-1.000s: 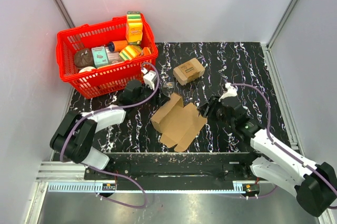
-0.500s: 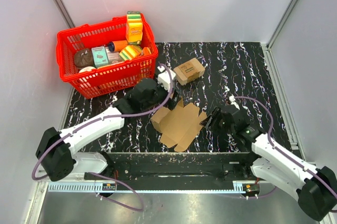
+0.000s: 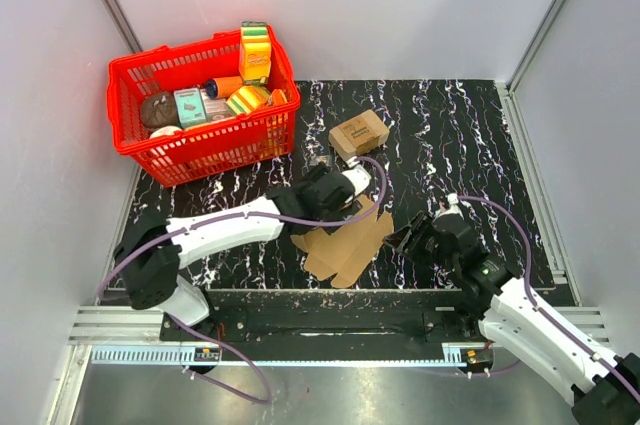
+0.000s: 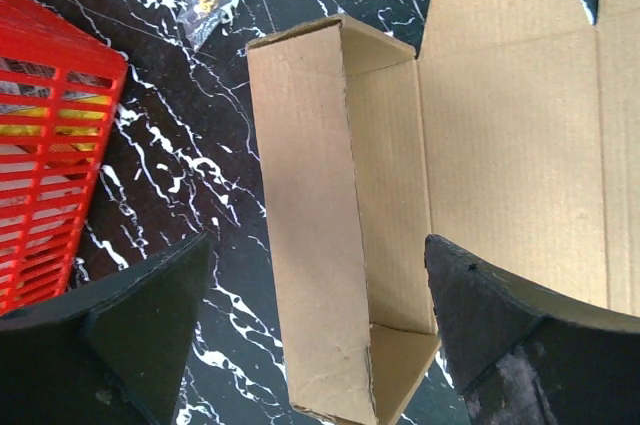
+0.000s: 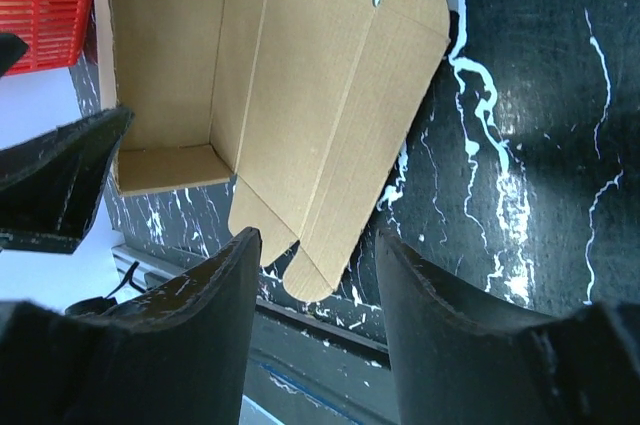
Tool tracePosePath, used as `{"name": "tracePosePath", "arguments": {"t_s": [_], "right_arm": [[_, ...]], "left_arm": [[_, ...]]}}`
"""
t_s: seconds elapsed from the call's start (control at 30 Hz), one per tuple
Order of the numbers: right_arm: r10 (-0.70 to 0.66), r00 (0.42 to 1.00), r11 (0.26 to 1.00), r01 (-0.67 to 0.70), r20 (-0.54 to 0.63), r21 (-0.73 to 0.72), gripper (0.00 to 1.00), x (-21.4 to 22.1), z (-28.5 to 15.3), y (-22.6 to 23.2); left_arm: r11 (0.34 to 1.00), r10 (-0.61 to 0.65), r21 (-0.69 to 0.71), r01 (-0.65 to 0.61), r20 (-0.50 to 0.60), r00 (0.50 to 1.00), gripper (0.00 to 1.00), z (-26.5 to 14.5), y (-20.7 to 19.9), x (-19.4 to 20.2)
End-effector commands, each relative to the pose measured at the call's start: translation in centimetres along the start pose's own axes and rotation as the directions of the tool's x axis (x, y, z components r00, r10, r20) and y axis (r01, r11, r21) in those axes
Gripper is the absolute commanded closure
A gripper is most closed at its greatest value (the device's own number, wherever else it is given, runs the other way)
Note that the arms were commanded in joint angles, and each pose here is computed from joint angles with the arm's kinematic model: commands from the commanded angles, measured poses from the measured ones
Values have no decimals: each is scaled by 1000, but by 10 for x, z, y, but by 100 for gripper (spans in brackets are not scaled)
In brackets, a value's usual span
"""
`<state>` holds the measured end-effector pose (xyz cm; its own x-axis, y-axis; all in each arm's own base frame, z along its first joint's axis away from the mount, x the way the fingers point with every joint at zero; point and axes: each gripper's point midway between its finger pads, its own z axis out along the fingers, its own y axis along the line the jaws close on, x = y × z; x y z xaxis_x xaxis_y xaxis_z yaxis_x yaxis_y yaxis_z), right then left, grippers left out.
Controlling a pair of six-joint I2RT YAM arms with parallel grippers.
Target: Fold the paper box
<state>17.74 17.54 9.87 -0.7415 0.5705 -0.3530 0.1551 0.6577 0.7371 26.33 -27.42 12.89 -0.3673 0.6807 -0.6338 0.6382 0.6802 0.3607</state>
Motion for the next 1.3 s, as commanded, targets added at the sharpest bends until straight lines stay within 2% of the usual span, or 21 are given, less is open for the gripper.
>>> {"name": "tracePosePath", "arguments": {"t_s": [0.0, 0.33, 0.63, 0.73, 1.27], "right_arm": [[18, 1000, 1000, -19, -18, -18, 44, 6, -4, -1], [7, 1000, 999, -7, -11, -39, 44, 8, -9, -2], [-5, 1000, 999, 5, -1, -53, 44, 7, -11, -2], [-8, 1000, 998, 8, 3, -59, 44, 6, -12, -1], [-15, 1000, 997, 16, 19, -72, 44, 3, -13, 2]], "left_arm": [[991, 48, -127, -53, -39, 998, 7, 2, 12, -10], [967, 114, -210, -141, -135, 984, 12, 17, 6, -1], [939, 163, -276, -206, -171, 972, 37, 19, 6, -3], [932, 179, -284, -225, -181, 967, 43, 20, 5, -1], [918, 222, -282, -278, -214, 951, 62, 26, 3, 4]]}}
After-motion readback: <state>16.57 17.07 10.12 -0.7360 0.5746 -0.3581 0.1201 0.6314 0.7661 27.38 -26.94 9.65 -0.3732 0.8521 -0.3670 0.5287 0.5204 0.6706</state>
